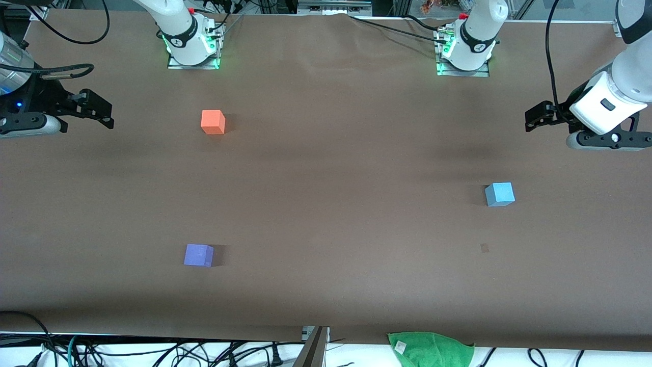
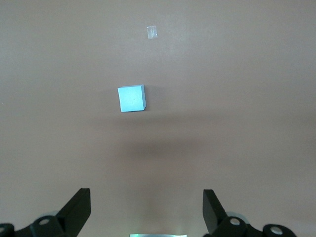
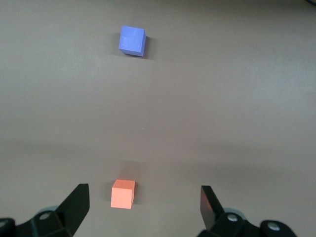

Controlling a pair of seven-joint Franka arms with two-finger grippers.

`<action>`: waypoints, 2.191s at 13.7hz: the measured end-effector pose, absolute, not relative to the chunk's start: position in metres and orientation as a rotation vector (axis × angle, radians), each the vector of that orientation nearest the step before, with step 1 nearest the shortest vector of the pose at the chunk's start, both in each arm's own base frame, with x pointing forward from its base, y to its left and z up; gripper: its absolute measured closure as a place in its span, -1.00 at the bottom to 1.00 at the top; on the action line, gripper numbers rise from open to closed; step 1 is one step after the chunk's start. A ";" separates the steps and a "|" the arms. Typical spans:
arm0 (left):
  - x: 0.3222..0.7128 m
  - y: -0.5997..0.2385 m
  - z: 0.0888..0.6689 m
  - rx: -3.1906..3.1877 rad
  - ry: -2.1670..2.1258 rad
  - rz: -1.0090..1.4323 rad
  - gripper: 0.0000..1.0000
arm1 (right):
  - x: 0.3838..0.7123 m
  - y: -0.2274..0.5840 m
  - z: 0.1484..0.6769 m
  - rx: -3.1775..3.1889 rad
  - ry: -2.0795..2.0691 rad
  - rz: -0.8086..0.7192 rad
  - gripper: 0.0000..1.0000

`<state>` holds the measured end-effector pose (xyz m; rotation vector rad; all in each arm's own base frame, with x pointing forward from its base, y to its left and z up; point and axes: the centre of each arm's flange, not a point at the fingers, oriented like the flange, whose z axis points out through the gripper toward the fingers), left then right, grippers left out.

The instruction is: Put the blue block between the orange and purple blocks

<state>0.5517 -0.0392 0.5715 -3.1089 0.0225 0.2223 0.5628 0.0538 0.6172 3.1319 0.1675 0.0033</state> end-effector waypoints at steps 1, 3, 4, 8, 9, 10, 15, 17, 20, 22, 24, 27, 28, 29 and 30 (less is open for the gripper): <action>0.552 -0.039 0.571 -3.109 0.023 0.226 -1.00 | 0.563 0.054 0.617 3.132 0.167 0.003 -0.98; 0.554 -0.040 0.566 -3.107 0.025 0.242 -1.00 | 0.563 0.053 0.617 3.132 0.165 0.003 -0.99; 0.555 -0.040 0.562 -3.106 0.029 0.253 -1.00 | 0.563 0.053 0.617 3.132 0.164 0.003 -0.99; 0.559 -0.040 0.554 -3.104 0.031 0.273 -1.00 | 0.563 0.052 0.617 3.132 0.164 0.003 -0.98; 0.559 -0.038 0.554 -3.104 0.028 0.273 -1.00 | 0.563 0.052 0.617 3.132 0.163 0.003 -0.99; 0.559 -0.035 0.554 -3.105 0.019 0.273 -1.00 | 0.563 0.052 0.617 3.132 0.163 0.003 -0.99; 0.565 0.002 0.543 -3.107 -0.082 0.299 -1.00 | 0.563 0.052 0.617 3.132 0.163 0.003 -0.98; 0.573 0.019 0.533 -3.111 -0.122 0.279 -1.00 | 0.563 0.052 0.617 3.132 0.163 0.003 -0.98; 0.596 0.022 0.509 -3.121 -0.127 0.188 -1.00 | 0.563 0.052 0.617 3.132 0.164 0.003 -0.99; 0.614 0.017 0.483 -3.127 -0.108 0.145 -1.00 | 0.563 0.053 0.617 3.132 0.164 0.004 -0.99; 0.631 0.015 0.448 -3.125 -0.091 0.131 -1.00 | 0.563 0.053 0.617 3.132 0.164 0.004 -0.99; 0.645 0.034 0.392 -3.109 -0.063 0.176 -1.00 | 0.563 0.053 0.617 3.132 0.164 0.003 -0.98; 0.647 0.047 0.375 -3.110 -0.078 0.206 -1.00 | 0.563 0.053 0.617 3.132 0.164 0.003 -0.98; 0.644 0.059 0.357 -3.112 -0.074 0.251 -1.00 | 0.563 0.053 0.617 3.132 0.164 0.003 -0.98; 0.639 0.068 0.338 -3.114 -0.055 0.307 -1.00 | 0.563 0.053 0.617 3.132 0.164 0.003 -0.99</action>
